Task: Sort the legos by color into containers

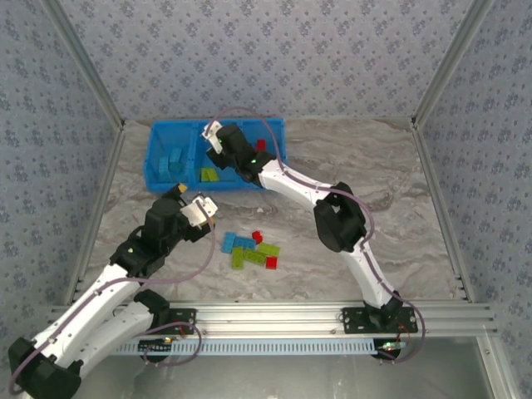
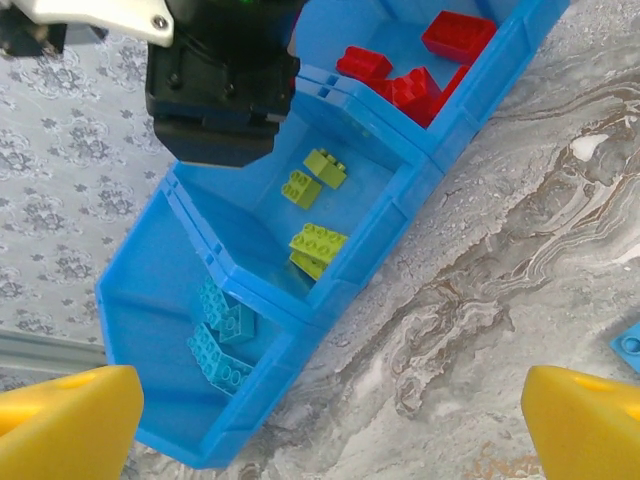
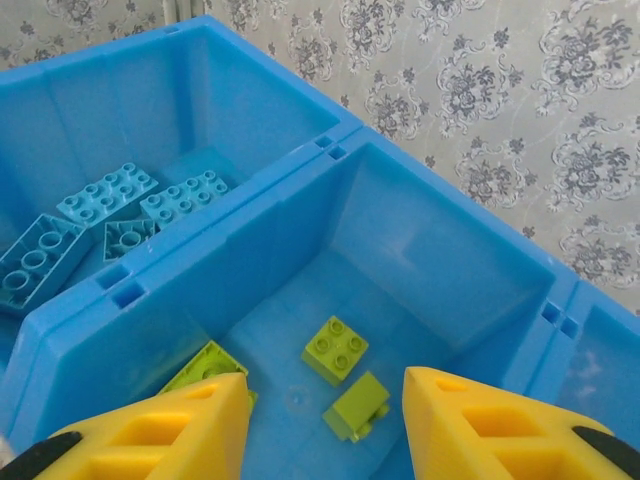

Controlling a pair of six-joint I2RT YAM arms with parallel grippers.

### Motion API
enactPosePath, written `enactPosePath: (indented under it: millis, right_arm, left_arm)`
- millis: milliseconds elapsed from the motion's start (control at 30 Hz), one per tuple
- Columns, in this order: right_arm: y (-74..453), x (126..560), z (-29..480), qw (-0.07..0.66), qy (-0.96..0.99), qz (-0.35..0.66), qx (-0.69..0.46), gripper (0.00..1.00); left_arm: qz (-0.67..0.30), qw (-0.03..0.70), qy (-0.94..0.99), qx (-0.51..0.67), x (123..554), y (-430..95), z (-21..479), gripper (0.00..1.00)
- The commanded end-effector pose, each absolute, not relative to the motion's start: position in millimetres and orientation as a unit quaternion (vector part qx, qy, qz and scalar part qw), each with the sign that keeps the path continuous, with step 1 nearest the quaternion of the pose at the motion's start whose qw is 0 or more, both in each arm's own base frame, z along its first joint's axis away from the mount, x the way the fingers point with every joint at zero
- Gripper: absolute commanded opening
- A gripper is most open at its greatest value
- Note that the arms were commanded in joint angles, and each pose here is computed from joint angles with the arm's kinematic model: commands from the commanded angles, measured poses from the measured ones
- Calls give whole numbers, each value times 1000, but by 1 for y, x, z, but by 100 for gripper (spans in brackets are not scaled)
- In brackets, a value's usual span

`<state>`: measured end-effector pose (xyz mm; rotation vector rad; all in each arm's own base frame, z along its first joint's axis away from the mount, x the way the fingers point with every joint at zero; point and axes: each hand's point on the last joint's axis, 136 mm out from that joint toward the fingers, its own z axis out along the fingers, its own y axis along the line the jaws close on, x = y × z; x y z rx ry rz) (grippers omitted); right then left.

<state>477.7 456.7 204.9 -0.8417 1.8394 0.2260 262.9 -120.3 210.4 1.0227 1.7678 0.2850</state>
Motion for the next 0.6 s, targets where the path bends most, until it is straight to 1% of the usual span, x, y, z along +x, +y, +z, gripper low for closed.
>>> enactPosePath:
  millis: [0,100,200,300,367,433,500,567]
  right_arm:
    - [429,458,280,558,757,130,-314,47]
    - [391,444,298,555,773,146,-270,48]
    - [350,419,312,553,782,178,-227,50]
    - [316,386,309,556,780,213,-193,56]
    - [304,360,292,546,778,243,-195,60]
    - [301,335,281,520,781,272,-211,63]
    - [303,310,268,478,790,299,-239,67]
    - [305,285,253,425,804,320,-264,70]
  left_arm:
    - [111,533,743,391,267,-117,227,97]
    - [108,530,754,372,272,-114,226,98]
    - [103,520,777,340,279,-107,224,99]
    - [91,495,811,299,289,-100,217,99]
    - [55,478,842,243,295,-100,215,99]
    - [-8,457,873,169,298,-108,223,98]
    - [-74,415,903,82,298,-119,222,94]
    - [-127,349,928,21,292,-133,206,92]
